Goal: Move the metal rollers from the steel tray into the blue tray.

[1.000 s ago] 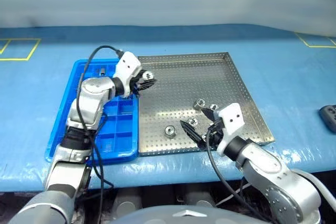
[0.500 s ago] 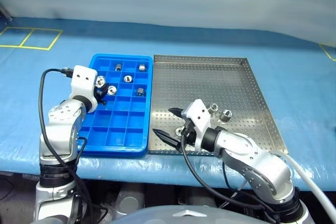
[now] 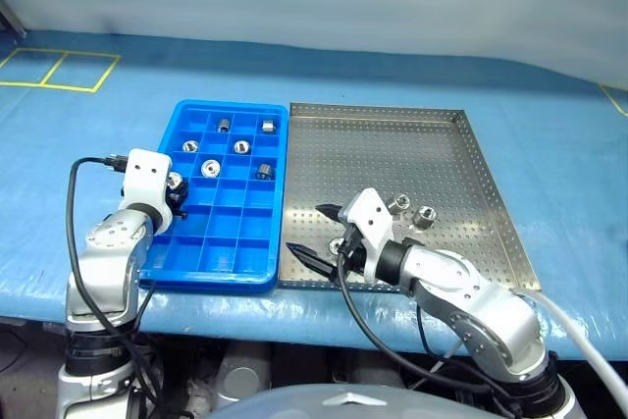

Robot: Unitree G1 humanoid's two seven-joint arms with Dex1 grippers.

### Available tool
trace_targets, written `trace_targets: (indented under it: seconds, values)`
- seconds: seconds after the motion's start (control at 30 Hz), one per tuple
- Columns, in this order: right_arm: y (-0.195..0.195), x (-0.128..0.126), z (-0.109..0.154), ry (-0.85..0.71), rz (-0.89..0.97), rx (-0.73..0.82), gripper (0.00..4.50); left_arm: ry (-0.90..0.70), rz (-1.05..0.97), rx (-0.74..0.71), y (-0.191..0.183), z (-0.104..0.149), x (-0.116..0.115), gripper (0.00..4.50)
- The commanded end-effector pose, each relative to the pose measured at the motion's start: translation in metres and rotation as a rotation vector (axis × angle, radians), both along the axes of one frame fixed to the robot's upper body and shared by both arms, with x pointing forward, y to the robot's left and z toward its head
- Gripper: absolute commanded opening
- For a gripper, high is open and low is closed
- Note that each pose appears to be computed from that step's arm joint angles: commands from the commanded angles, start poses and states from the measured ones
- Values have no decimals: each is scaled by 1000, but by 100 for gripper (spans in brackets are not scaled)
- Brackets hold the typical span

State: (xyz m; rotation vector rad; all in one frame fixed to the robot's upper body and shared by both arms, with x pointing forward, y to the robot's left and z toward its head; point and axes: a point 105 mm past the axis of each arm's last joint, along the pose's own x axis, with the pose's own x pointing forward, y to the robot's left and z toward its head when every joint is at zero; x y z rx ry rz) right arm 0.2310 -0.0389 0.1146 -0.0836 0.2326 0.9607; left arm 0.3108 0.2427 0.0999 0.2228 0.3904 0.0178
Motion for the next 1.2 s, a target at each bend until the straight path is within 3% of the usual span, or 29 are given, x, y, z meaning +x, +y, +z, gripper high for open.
trace_targets:
  seconds: [0.03, 0.23, 0.27, 0.4, 0.67, 1.2]
  values:
    - [0, 0, 11, -52, -11, 23, 450, -39, 6, 11, 3, 12, 2, 244]
    - [-12, 3, 20, -76, -90, 46, 450, -176, -174, -93, -34, 48, 15, 432]
    - [-15, 3, 21, -81, -105, 44, 450, -195, -222, -112, -43, 54, 16, 444]
    - [-30, 1, 23, -89, -167, 32, 450, -229, -515, -174, -90, 74, 15, 444]
    - [-62, -10, 11, -55, -290, -43, 450, -51, -1086, -95, -161, 56, -3, 444]
    - [-69, -32, -2, -1, -427, -42, 450, 265, -1521, 109, -199, -18, -20, 444]
